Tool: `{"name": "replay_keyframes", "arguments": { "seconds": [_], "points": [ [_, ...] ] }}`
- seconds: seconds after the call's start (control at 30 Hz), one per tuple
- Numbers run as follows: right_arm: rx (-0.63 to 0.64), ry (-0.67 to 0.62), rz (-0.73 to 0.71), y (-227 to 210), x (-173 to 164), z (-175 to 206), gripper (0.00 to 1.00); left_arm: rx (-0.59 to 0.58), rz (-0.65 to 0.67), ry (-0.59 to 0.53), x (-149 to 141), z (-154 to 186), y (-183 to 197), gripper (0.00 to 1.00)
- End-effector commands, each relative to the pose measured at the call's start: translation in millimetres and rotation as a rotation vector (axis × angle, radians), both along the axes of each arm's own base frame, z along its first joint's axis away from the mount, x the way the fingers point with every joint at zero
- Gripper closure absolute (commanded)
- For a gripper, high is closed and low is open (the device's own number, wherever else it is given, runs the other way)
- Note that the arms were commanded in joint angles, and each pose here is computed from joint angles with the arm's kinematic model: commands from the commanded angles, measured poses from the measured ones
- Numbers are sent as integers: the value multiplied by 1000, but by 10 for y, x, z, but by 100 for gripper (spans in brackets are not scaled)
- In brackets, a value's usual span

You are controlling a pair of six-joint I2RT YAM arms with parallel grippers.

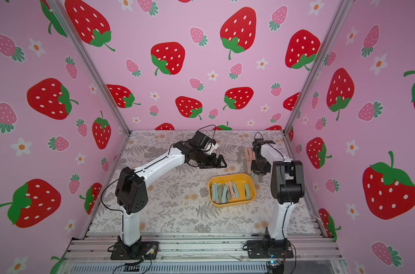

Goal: Take the fruit knife out of the storage box
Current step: Place the fruit knife at the center of the board, then pick up the fruit knife from the storage box.

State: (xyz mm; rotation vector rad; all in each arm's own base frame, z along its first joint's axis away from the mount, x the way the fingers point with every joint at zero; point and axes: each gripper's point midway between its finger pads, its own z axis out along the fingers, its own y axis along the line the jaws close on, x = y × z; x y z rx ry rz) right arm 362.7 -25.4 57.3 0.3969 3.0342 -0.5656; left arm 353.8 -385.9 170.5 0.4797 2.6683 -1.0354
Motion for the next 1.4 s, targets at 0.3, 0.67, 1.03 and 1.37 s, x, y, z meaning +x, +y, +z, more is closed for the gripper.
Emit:
{"name": "replay_keyframes", "arguments": {
  "seconds": [0.3,0.67,1.03,1.37],
  "points": [
    [7,-8,20,14,349,-201,82,-36,-9,32,-77,-64,-52,1],
    [16,-46,33,39,570,-141,80,-20,-4,61,-80,-205,-46,1],
    [-16,-77,11,-23,479,104,62,-17,-12,58,-74,-178,-53,1],
    [28,-188,85,381,198,714,62,33,-10,3,-286,5,235,1]
  ]
}}
